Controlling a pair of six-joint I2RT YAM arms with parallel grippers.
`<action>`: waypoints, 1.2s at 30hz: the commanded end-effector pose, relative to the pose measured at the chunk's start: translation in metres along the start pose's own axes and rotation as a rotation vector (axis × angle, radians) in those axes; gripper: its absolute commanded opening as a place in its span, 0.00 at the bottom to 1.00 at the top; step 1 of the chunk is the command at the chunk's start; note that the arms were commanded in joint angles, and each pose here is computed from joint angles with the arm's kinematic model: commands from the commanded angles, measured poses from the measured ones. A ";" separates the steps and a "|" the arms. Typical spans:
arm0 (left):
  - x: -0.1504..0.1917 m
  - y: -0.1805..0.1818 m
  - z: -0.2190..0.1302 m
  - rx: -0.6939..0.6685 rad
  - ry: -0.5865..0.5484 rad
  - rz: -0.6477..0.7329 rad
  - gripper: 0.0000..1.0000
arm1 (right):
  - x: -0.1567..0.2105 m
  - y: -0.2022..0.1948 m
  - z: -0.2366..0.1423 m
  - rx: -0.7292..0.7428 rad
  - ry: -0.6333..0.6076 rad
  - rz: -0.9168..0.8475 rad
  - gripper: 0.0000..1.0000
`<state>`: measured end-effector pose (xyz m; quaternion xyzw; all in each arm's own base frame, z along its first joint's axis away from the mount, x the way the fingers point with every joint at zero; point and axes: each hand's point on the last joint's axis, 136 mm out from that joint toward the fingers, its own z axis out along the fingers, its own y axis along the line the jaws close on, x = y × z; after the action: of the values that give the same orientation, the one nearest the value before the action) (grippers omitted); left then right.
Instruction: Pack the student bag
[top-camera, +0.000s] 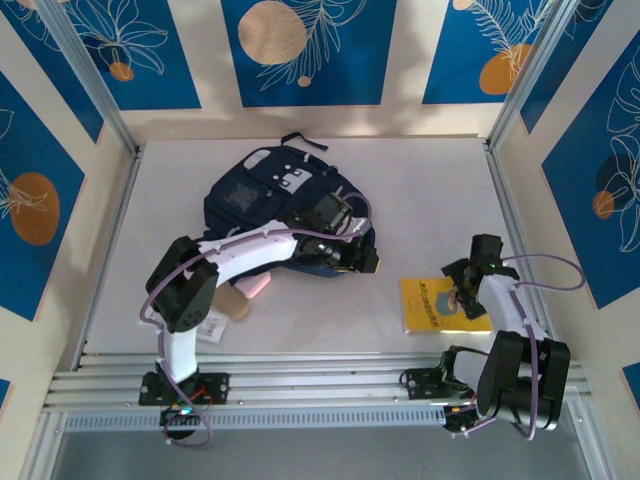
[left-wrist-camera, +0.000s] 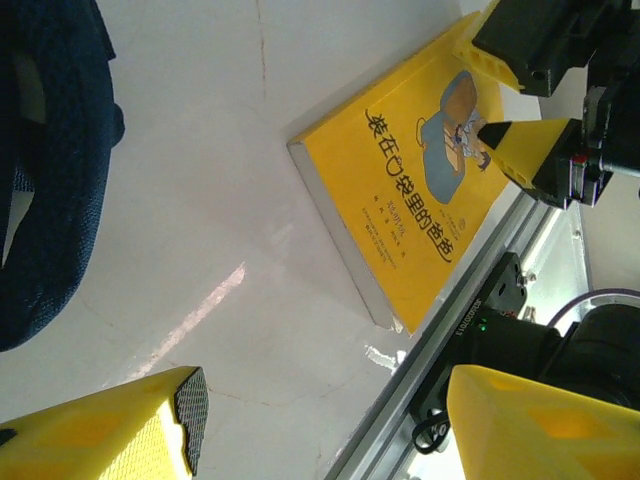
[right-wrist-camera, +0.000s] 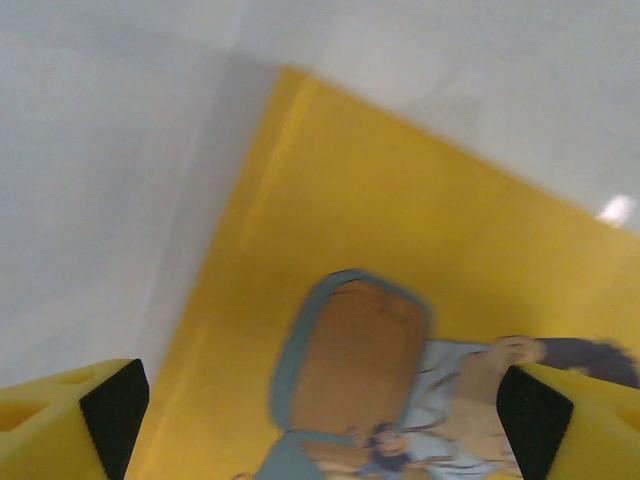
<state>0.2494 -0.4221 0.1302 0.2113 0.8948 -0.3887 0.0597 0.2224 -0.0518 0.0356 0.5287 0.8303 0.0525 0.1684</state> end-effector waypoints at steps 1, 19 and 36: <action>-0.004 0.006 -0.012 -0.051 -0.035 0.000 0.65 | 0.054 0.033 0.006 -0.192 0.233 -0.056 0.91; -0.003 0.015 0.013 0.031 -0.100 -0.199 0.65 | -0.052 -0.012 -0.039 0.085 -0.294 0.074 0.93; 0.007 0.011 0.011 0.055 -0.072 -0.152 0.66 | -0.045 0.006 0.007 -0.180 0.156 0.294 0.97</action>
<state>0.2530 -0.4188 0.0993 0.1109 0.9038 -0.4100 0.0524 0.2295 -0.1255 0.0307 0.6562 0.7318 0.1086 0.1486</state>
